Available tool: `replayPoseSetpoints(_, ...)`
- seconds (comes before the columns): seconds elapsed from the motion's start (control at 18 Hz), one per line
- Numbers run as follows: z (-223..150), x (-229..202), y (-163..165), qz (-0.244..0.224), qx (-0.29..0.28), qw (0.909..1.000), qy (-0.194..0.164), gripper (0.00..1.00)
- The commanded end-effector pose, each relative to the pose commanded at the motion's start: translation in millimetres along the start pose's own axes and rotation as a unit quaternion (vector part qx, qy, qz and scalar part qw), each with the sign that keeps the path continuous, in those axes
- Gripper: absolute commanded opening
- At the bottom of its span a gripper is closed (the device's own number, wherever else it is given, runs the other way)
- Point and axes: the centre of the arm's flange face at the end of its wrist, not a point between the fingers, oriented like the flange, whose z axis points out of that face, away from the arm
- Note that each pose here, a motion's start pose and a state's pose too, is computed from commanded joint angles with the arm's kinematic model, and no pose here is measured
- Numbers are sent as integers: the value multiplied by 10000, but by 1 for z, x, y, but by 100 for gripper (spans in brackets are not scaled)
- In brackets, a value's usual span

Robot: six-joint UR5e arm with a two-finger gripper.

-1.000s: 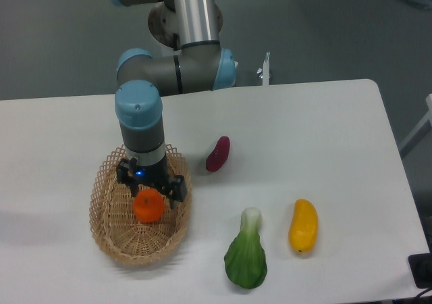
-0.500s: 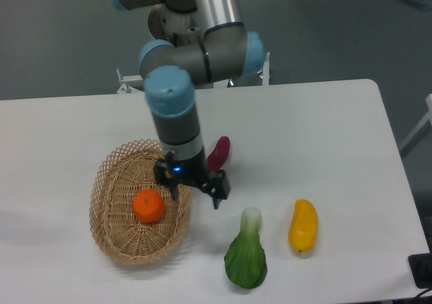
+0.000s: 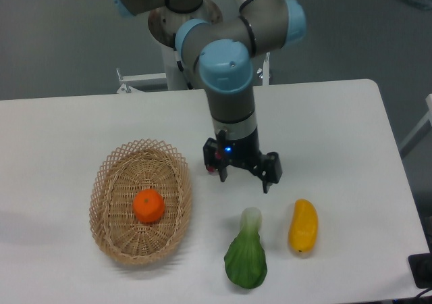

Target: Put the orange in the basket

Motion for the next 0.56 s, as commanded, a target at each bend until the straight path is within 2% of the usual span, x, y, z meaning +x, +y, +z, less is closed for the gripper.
replayPoseSetpoints(0.56, 1, -10, 11, 100, -62, 9999, 26, 100)
